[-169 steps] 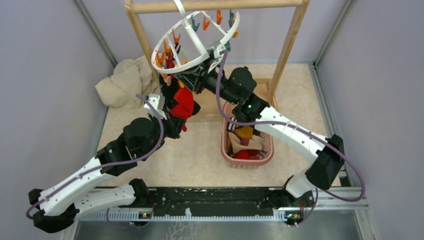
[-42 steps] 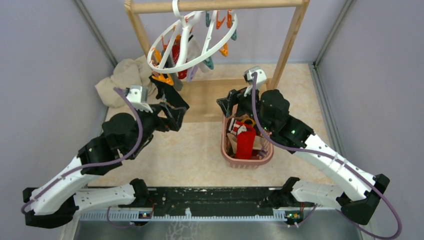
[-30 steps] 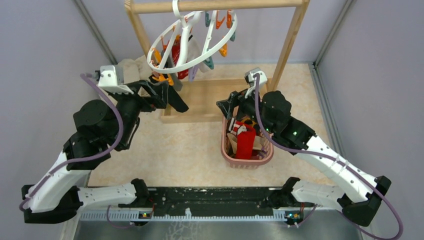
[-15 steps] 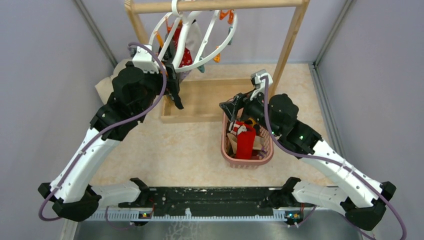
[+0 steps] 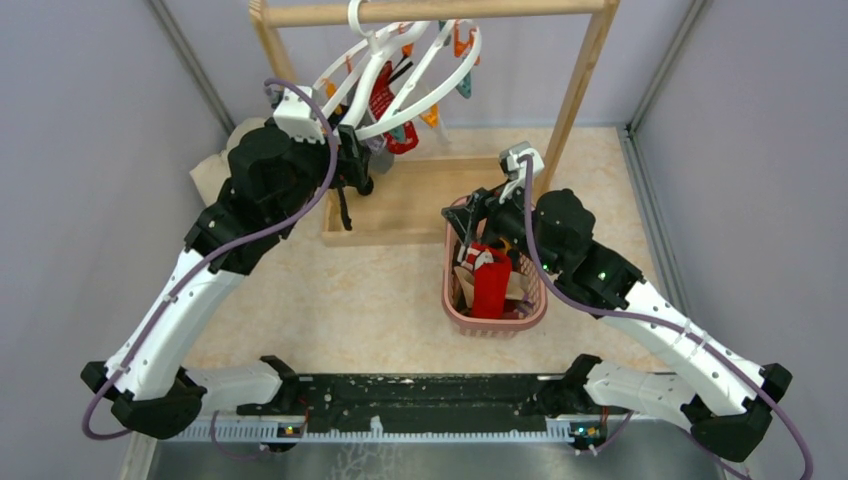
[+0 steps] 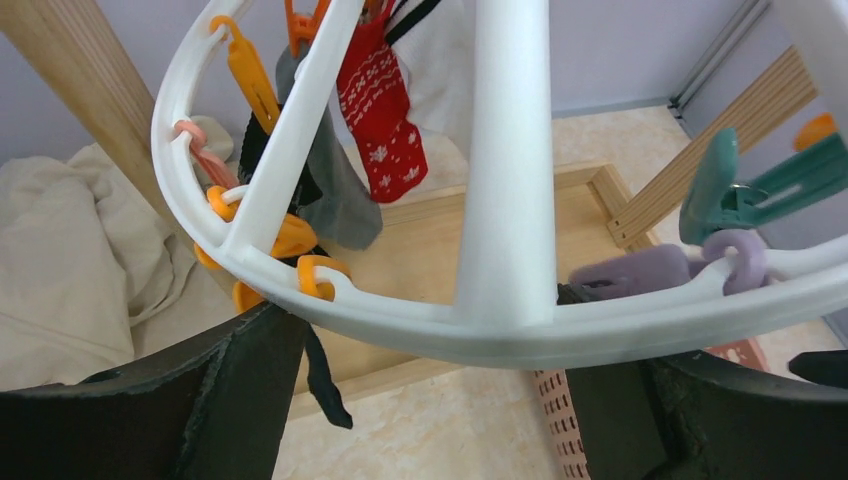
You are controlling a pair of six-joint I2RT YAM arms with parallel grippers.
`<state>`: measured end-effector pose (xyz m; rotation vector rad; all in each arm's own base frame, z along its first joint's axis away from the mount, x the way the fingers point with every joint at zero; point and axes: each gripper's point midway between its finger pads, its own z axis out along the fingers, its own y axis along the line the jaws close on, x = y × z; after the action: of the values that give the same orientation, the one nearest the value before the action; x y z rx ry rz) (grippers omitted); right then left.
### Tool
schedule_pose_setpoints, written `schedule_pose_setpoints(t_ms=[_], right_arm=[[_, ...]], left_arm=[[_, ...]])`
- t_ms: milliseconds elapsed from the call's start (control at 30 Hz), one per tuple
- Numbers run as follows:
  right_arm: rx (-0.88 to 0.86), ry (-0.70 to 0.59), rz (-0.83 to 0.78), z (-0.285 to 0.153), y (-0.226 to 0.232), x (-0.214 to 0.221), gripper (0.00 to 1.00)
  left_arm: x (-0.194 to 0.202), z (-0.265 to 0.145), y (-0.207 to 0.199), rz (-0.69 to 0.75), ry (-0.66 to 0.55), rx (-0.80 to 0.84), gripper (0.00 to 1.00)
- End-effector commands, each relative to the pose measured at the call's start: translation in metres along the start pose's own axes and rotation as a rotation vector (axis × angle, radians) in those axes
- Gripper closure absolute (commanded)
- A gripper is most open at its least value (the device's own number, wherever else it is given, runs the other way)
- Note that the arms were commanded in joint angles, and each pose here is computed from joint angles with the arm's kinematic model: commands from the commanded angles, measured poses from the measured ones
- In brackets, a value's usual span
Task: Remove the socks clipped to the hanger
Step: Remove the sock from the hanger.
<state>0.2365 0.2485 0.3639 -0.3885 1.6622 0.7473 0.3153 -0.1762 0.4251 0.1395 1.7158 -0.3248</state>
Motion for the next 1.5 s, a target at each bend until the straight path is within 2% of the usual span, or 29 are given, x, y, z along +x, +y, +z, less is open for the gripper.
schedule_pose_setpoints(t_ms=[0,233,533,700,933,1300,1467], right_arm=[[-0.009,-0.06,-0.015,-0.007,0.002,-0.022,0.42],[-0.019,-0.059,-0.027,-0.003,0.005,-0.027,0.44],[0.015,-0.067,-0.035,-0.013,-0.001,-0.03,0.45],[0.051,-0.101,-0.038,-0.031,-0.009,-0.041,0.45],[0.049,-0.195,-0.043,-0.058,-0.004,-0.084,0.44],[0.026,-0.259,-0.039,-0.07,0.006,-0.119,0.42],[0.026,-0.27,-0.037,-0.07,0.007,-0.125,0.4]], left_arm=[[-0.041,-0.023,-0.009,-0.052,-0.099,0.078,0.05],[-0.033,-0.003,-0.028,-0.013,-0.094,0.153,0.1],[-0.026,0.011,-0.053,-0.043,-0.08,0.259,0.14],[-0.028,0.006,-0.063,-0.067,-0.085,0.306,0.16],[-0.027,-0.004,-0.091,-0.084,-0.077,0.401,0.17],[-0.03,-0.031,-0.137,-0.065,-0.088,0.485,0.16],[-0.02,-0.029,-0.158,-0.063,-0.063,0.558,0.15]])
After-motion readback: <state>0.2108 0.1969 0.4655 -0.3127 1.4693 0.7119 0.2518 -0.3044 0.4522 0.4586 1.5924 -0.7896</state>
